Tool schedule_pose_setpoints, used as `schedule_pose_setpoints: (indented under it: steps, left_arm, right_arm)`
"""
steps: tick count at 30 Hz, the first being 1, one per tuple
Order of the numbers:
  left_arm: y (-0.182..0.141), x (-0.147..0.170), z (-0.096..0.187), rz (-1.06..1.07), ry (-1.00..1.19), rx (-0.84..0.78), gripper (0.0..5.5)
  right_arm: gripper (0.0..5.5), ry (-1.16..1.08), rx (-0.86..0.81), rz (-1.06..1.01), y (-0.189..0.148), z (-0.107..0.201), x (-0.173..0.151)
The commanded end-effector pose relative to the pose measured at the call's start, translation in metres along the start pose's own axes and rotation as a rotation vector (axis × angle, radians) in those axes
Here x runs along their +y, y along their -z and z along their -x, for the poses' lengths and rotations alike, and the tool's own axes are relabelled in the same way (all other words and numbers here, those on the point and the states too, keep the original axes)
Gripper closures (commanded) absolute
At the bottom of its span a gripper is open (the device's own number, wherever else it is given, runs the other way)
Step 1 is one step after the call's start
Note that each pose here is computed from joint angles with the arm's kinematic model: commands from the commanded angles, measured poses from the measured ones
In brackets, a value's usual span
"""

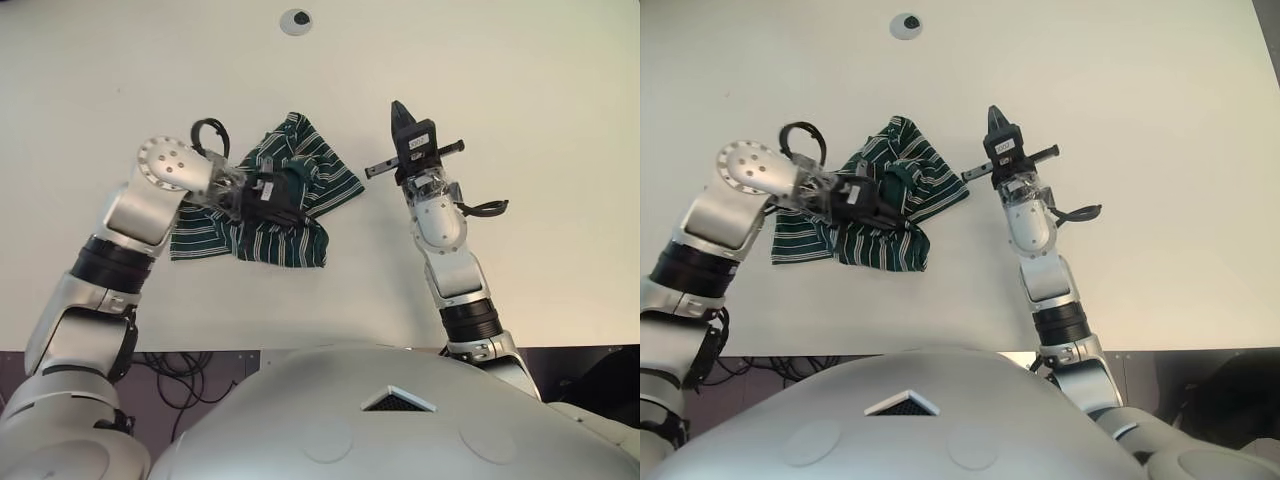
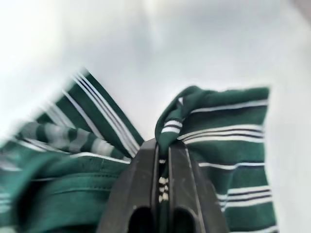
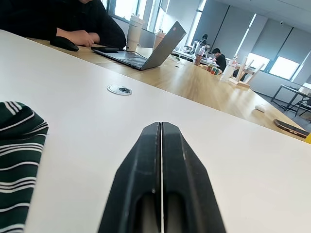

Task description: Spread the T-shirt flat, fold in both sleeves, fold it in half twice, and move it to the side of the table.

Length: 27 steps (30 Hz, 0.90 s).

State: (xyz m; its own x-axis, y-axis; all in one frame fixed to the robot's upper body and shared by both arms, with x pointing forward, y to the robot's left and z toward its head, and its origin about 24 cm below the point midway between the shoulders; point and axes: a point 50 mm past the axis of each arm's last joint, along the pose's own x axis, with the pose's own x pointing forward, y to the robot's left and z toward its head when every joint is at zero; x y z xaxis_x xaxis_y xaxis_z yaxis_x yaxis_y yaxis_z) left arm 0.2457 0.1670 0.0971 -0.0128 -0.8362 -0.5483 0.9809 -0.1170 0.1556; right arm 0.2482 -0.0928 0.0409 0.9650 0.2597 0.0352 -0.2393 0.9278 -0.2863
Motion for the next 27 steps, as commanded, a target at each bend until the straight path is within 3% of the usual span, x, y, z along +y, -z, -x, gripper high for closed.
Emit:
schedule_pose_setpoints:
  steps: [1, 7, 15, 17, 21, 24, 27]
  left_arm:
    - [-0.030, -0.008, 0.042, -0.131, -0.152, -0.050, 5.50]
    - [-0.067, -0.020, 0.082, -0.289, -0.312, -0.070, 5.50]
    - [-0.060, -0.047, 0.107, -0.255, -0.379, -0.087, 5.50]
    - [-0.050, -0.059, 0.099, -0.206, -0.336, -0.091, 5.50]
    - [-0.035, -0.082, 0.066, -0.125, -0.243, -0.153, 5.50]
    - [-0.026, -0.095, 0.041, -0.091, -0.164, -0.152, 5.50]
    - [-0.009, -0.102, 0.012, -0.101, -0.093, -0.082, 5.50]
  right_arm:
    - [5.50, 0.001, -0.006, -0.006, -0.003, 0.000, 0.001]
    - [5.50, 0.011, -0.001, 0.001, -0.003, 0.004, -0.001]
    - [5.50, 0.006, 0.011, -0.070, -0.001, 0.004, -0.005]
    - [5.50, -0.023, 0.010, -0.176, -0.002, 0.007, -0.007]
    - [4.98, -0.164, -0.012, -0.246, -0.006, 0.015, -0.004]
    - [4.54, -0.334, -0.044, -0.173, -0.014, 0.022, -0.010]
    - [4.07, -0.544, -0.066, 0.023, -0.022, 0.030, -0.022]
